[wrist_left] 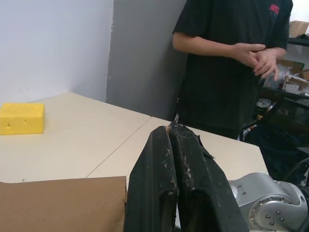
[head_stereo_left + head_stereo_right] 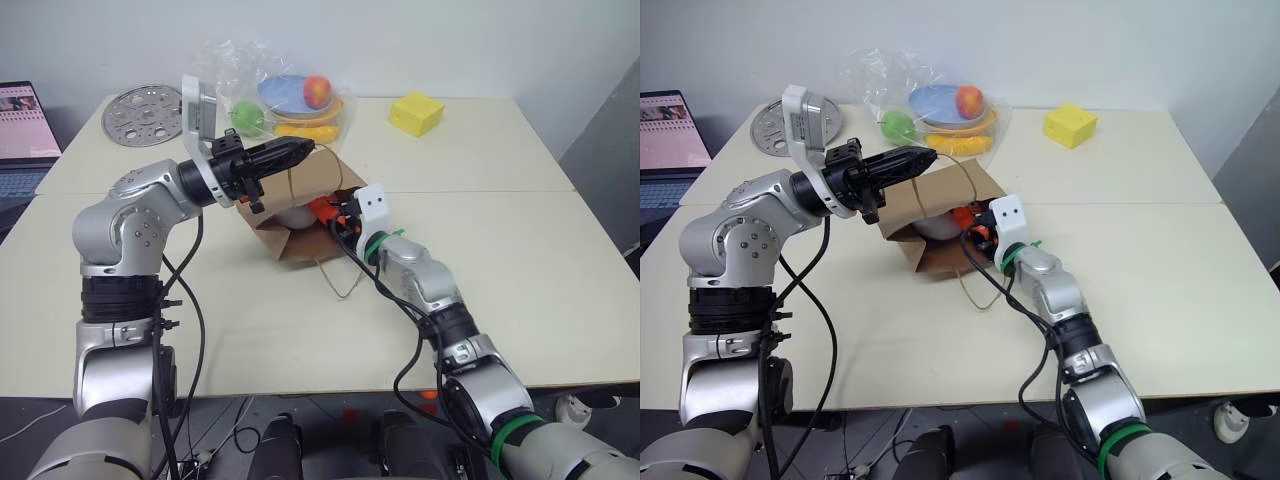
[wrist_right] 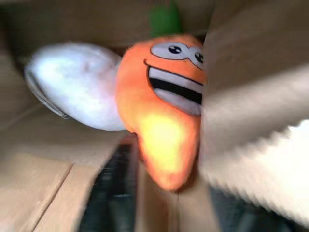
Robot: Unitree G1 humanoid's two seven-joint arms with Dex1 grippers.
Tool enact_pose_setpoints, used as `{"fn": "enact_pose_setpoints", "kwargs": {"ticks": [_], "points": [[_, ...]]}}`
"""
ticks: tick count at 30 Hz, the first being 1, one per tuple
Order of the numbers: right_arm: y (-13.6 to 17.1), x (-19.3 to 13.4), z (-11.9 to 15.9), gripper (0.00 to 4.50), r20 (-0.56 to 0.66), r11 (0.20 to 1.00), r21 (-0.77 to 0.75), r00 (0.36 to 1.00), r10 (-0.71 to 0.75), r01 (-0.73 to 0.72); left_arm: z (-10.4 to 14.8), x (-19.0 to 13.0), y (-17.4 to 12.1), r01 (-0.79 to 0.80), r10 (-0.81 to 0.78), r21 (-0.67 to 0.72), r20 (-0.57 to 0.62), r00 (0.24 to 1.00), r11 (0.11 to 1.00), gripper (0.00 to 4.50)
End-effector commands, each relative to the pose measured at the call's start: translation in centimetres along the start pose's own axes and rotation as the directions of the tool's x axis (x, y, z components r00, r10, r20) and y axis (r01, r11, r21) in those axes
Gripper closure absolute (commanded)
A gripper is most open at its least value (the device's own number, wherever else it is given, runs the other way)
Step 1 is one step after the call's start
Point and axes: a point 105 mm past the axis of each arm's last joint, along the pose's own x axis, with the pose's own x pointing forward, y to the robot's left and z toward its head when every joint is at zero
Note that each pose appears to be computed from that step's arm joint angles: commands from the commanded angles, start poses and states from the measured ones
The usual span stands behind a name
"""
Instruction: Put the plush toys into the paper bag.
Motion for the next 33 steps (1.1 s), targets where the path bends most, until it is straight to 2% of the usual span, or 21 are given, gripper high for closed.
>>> {"fn": "enact_pose_setpoints", "kwargs": {"ticks": [1, 4, 7, 10, 13, 20, 23, 33], "points": [[1.3, -2.5, 2.9, 1.18, 0.075, 0.997, -0.059, 0.995, 0.060, -0.056, 1.3, -0.1, -0.6, 0.016, -0.017, 0.050, 0.022, 1.000, 0.999, 4.50], [1.9, -5.4, 3.0, 0.05, 0.070, 0.995, -0.046, 0.993, 0.096, -0.093, 1.1, -0.2, -0.5, 0.009, -0.010, 0.049, 0.021, 1.000, 0.999, 4.50], [2.2, -7.6, 2.3, 0.02, 0.038, 0.992, -0.055, 0.993, 0.111, -0.109, 1.0, -0.2, -0.5, 0.005, -0.006, 0.048, 0.020, 1.000, 0.999, 4.50], [2.0, -8.7, 0.0, 0.02, -0.058, 0.994, -0.048, 0.994, 0.091, -0.094, 1.0, -0.4, -0.3, -0.001, 0.000, 0.049, 0.021, 1.000, 0.999, 4.50], [1.5, -8.1, -2.0, 0.02, -0.119, 0.998, -0.013, 0.991, 0.058, -0.060, 1.0, -0.3, -0.3, 0.000, -0.001, 0.050, 0.021, 1.000, 0.999, 4.50], [0.9, -6.1, -3.9, 0.02, -0.168, 1.000, 0.006, 0.986, 0.020, -0.019, 1.1, -0.3, -0.3, 0.000, -0.001, 0.055, 0.020, 1.000, 0.999, 4.50], [0.6, -6.0, -3.5, 0.61, -0.150, 1.000, 0.002, 0.989, 0.011, -0.011, 1.2, -0.4, -0.4, -0.004, 0.003, 0.058, 0.020, 1.000, 0.998, 4.50], [1.5, -6.2, -2.6, 4.28, -0.098, 0.996, 0.037, 0.992, 0.079, -0.076, 1.0, -1.0, -0.3, -0.037, 0.036, 0.061, 0.022, 0.999, 0.997, 4.50]]}}
